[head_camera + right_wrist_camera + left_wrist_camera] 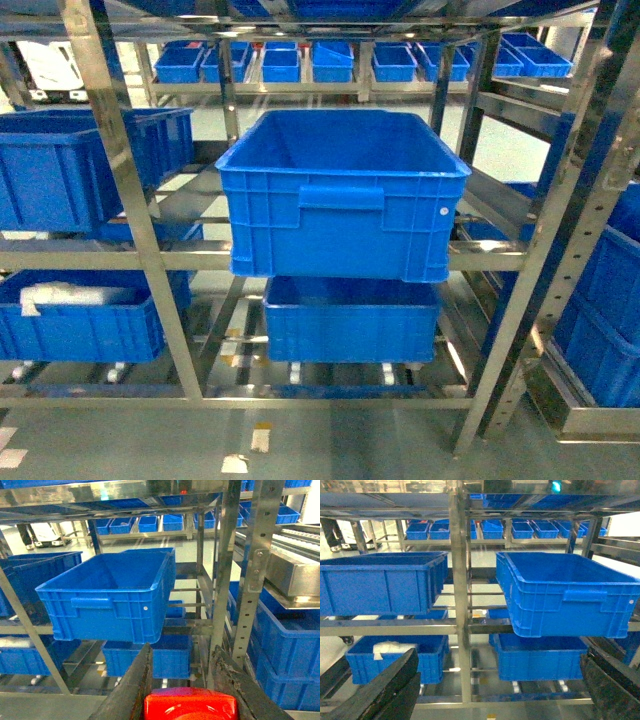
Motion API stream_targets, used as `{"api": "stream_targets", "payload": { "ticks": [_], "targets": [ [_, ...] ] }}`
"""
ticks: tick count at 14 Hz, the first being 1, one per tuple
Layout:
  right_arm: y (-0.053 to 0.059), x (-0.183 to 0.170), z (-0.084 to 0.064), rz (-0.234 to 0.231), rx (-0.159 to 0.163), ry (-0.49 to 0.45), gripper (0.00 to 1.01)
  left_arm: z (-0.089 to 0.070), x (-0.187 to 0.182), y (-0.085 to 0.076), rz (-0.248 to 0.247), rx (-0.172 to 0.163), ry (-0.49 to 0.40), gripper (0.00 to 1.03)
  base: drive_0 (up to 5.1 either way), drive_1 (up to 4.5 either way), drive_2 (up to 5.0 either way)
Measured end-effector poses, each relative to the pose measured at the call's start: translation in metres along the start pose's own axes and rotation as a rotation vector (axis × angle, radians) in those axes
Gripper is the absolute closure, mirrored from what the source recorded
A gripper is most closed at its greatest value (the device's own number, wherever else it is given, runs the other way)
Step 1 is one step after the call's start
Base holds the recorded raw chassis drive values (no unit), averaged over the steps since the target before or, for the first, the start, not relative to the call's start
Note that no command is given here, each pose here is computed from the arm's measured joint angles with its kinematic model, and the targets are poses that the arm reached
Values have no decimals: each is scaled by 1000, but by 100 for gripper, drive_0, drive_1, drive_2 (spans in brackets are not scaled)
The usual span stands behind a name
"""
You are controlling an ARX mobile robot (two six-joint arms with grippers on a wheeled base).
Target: Pick red block from blue box to shelf
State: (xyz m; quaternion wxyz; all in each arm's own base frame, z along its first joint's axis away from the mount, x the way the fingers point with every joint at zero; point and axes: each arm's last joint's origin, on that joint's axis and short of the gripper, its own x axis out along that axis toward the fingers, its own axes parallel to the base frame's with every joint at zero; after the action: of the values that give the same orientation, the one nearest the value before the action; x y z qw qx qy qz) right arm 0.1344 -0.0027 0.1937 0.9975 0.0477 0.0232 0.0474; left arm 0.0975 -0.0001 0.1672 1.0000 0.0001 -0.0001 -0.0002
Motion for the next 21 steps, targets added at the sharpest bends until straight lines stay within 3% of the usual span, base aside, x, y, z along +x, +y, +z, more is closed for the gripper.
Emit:
{"api": "stream_targets", "payload": {
  "ticks": [7,16,21],
  "targets": [
    [0,0,0,0,0,1,73,0,0,0,3,0,-1,5,190,609,-230],
    [0,0,0,0,1,5,73,0,0,0,1,0,0,5,8,431,-415],
    [0,1,-1,0,1,6,73,0,0,0,1,0,-2,5,2,153,-150]
  ]
}}
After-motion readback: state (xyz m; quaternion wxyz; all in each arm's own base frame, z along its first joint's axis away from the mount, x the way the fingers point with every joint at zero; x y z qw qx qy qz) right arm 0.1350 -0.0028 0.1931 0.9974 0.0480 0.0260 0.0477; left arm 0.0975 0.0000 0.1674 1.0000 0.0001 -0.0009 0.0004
